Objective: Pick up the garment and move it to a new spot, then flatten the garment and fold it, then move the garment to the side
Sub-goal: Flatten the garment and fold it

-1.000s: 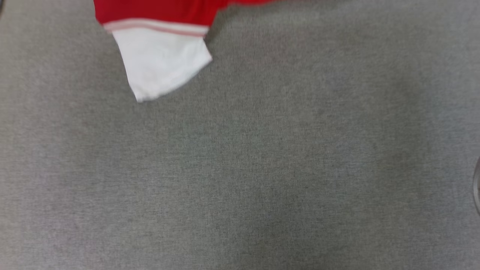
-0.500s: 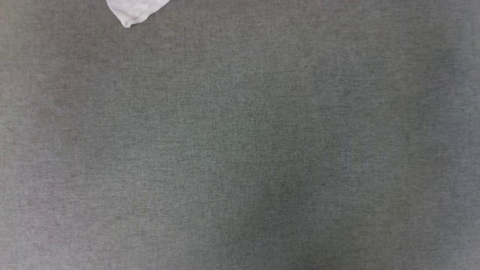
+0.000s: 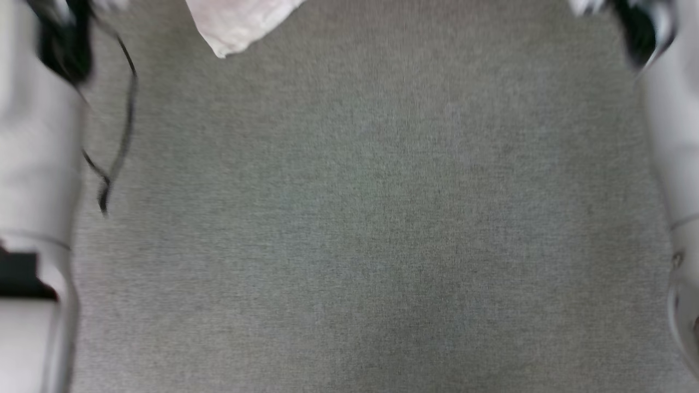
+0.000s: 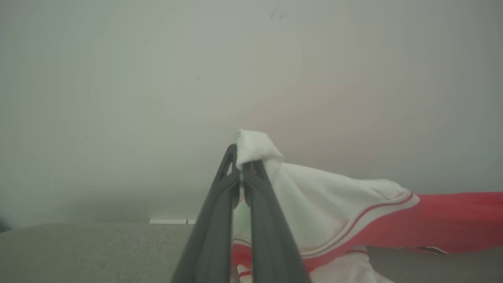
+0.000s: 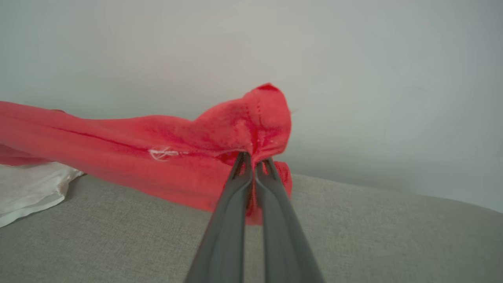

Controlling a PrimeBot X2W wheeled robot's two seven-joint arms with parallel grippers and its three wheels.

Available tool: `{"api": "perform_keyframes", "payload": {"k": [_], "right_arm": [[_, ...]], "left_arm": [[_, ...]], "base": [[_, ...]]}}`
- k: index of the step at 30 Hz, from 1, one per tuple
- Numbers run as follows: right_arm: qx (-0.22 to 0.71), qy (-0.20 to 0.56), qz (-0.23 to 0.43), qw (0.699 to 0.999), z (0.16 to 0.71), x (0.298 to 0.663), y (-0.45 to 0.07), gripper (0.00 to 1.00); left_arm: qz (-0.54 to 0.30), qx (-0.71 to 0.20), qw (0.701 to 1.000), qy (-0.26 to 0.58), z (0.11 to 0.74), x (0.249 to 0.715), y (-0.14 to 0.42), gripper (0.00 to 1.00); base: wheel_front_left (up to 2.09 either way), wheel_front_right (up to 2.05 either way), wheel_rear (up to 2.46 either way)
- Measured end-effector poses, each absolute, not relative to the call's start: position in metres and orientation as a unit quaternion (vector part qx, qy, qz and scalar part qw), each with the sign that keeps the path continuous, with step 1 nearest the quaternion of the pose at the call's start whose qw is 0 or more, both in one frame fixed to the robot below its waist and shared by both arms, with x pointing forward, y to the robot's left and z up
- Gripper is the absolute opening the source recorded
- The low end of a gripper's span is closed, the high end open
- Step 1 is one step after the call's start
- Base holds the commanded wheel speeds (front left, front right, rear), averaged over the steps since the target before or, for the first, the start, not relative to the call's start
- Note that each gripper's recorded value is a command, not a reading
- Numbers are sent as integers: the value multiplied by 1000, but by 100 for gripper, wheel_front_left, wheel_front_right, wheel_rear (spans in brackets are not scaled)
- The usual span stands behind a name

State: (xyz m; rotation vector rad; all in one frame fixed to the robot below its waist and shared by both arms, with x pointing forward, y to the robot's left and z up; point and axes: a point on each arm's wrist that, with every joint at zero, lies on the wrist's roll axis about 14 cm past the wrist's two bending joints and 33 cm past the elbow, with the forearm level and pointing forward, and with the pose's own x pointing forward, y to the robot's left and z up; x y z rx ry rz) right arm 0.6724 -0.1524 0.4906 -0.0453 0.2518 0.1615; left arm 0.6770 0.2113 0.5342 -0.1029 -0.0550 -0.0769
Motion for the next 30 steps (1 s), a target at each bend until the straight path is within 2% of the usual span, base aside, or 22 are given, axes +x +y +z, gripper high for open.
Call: {"api": "perform_keyframes", "payload": {"k": [5, 16, 30], "right_arm": [[-9, 156, 84, 984, 465, 625, -154, 0], [33, 224, 85, 970, 433, 512, -168, 0], [62, 200, 79, 975, 448, 389, -192, 0]], "left_arm": [[-27, -72, 997, 24, 499, 622, 217, 0], [29, -103, 992, 64, 465, 487, 240, 0], [75, -123, 986, 86, 473, 356, 247, 0]], "base": [[0, 0, 0], [0, 0, 0], [0, 0, 0]]}}
